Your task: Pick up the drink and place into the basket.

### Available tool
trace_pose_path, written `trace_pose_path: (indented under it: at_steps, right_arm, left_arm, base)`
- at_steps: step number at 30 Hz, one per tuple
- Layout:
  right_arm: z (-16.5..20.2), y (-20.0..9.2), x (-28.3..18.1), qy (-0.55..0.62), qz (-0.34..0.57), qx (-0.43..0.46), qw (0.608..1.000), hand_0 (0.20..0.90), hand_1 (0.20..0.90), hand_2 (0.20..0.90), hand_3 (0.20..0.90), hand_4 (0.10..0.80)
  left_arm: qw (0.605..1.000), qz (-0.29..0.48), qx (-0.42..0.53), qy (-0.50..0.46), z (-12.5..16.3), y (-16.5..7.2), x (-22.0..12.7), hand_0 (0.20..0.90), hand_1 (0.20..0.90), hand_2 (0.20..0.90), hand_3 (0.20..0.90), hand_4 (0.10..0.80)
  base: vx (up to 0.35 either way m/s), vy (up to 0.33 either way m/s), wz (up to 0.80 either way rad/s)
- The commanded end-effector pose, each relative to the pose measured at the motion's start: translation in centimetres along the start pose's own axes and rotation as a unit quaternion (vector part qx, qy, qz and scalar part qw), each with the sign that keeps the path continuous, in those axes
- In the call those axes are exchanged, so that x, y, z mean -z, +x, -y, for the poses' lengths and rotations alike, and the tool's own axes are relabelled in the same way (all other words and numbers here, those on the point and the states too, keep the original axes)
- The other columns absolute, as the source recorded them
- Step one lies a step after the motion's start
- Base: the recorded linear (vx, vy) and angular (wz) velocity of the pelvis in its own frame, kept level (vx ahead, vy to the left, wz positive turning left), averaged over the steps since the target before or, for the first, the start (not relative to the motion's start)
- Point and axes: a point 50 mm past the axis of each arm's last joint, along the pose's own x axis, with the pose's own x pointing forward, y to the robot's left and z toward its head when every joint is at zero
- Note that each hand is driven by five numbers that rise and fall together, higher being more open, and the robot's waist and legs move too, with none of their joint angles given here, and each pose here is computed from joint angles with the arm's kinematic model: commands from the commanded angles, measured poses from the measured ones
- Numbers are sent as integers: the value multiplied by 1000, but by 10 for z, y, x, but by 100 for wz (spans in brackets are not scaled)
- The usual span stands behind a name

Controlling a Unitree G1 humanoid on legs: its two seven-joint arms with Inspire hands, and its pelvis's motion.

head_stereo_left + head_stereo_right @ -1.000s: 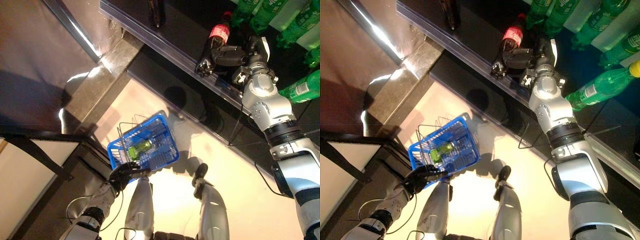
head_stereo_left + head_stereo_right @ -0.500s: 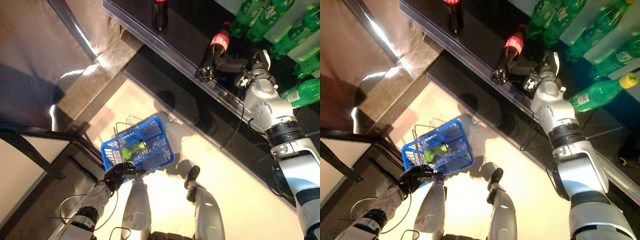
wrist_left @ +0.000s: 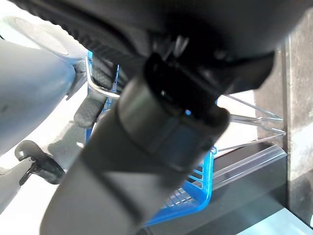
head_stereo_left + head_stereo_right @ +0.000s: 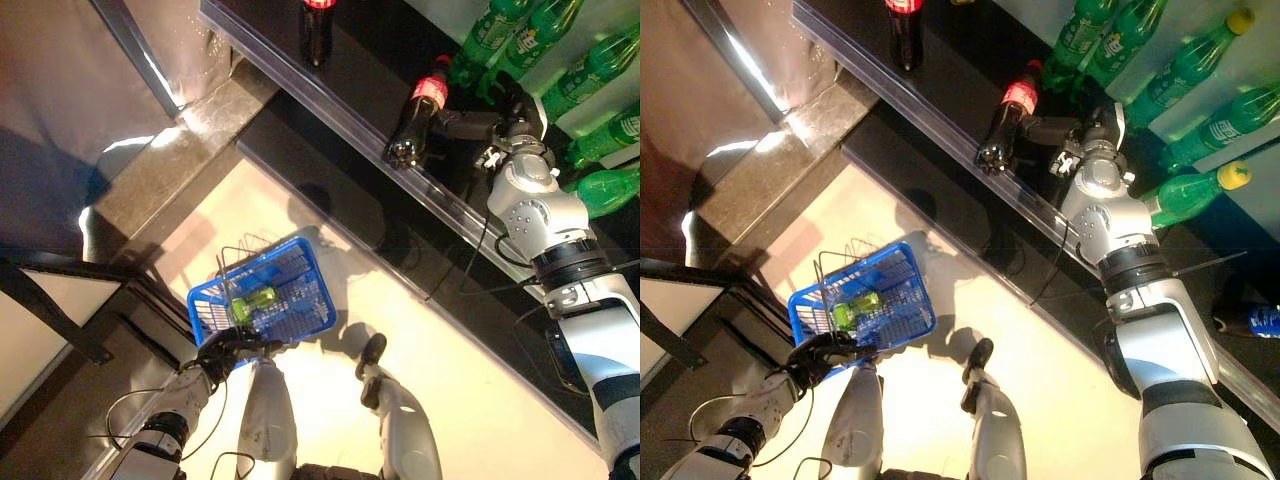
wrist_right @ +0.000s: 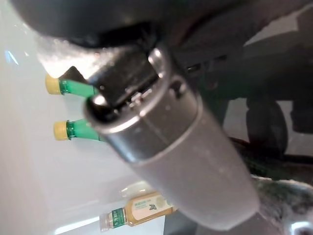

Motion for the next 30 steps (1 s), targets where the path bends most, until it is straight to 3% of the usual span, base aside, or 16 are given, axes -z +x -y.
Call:
trace_pose_path:
  at_steps: [1,30]
  right_arm:
    - [11,-2,-91,31,153,11,988,900,900,900,900,800]
    - [-14,8,-68,75,21,-54,996,900,900,900,900,800]
  left_arm:
    - [999,1,6,38,-19,-13,7,300,300,300,200,100]
    - [997,-9,2,82,-27,-16,2,300,300,300,200,100]
  base:
    - [0,0,0]
    - [4,-8,1]
